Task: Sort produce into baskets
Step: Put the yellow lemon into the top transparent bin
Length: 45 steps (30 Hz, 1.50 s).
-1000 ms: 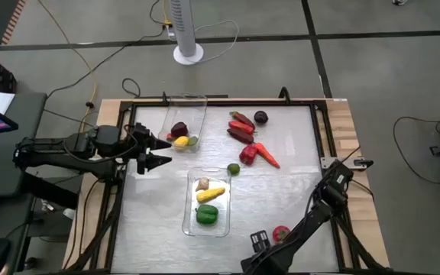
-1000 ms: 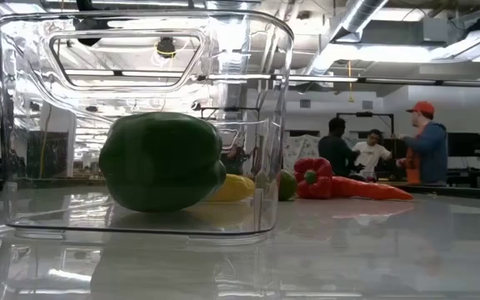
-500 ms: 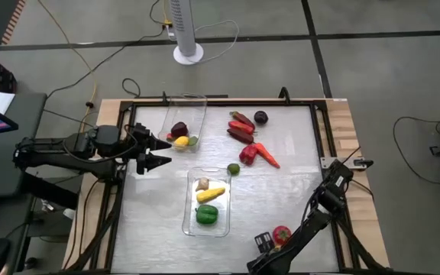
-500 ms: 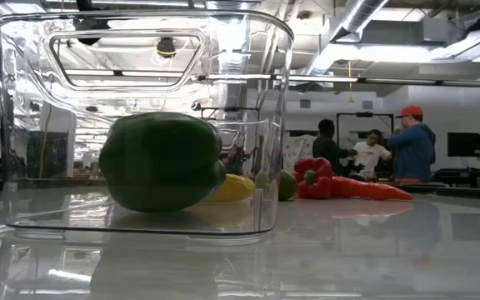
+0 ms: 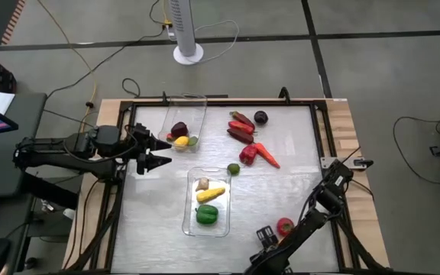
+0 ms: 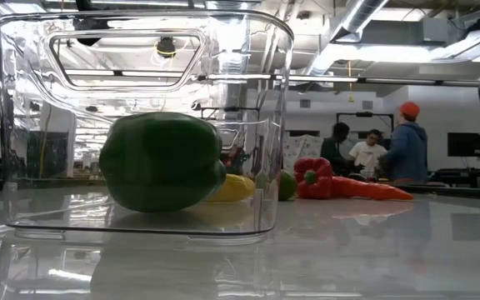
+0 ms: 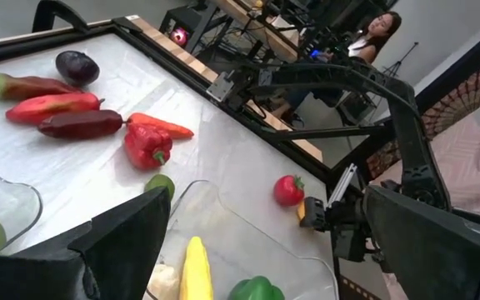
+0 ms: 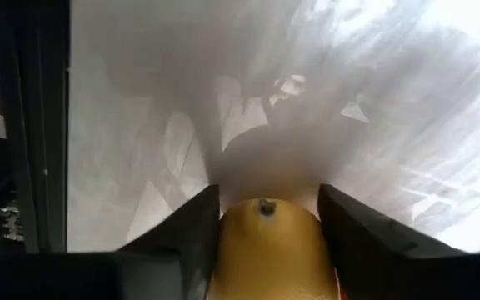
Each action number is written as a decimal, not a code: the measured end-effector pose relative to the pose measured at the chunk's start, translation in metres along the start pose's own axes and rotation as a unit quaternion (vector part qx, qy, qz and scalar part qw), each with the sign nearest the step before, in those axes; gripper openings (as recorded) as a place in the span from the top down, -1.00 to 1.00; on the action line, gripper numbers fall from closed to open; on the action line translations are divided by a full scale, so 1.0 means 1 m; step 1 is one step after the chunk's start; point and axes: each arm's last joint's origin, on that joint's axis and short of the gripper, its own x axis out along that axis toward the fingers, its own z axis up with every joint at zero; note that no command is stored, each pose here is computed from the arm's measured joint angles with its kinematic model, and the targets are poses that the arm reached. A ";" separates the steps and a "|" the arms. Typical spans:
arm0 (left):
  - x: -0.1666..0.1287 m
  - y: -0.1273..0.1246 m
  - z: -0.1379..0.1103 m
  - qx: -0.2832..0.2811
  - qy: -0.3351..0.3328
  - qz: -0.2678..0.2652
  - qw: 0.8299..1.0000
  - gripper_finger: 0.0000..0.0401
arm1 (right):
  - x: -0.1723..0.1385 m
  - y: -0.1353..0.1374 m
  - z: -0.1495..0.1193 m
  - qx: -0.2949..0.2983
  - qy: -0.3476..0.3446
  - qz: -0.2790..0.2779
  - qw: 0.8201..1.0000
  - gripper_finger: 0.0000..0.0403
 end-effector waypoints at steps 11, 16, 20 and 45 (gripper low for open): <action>0.000 0.000 0.000 0.002 0.000 0.000 1.000 -0.93 | -0.001 -0.004 -0.004 0.006 0.023 -0.010 1.000 0.10; 0.000 0.000 0.000 0.003 0.000 0.000 1.000 -0.93 | -0.007 -0.026 -0.007 0.014 0.051 -0.038 0.998 0.06; 0.000 0.000 0.000 0.003 -0.002 -0.002 1.000 -0.93 | -0.024 -0.050 -0.008 0.006 0.026 -0.063 0.998 0.09; -0.016 -0.005 0.011 -0.043 -0.086 -0.015 0.995 -0.93 | -0.191 -0.314 -0.097 0.363 -0.438 -0.097 0.817 0.03</action>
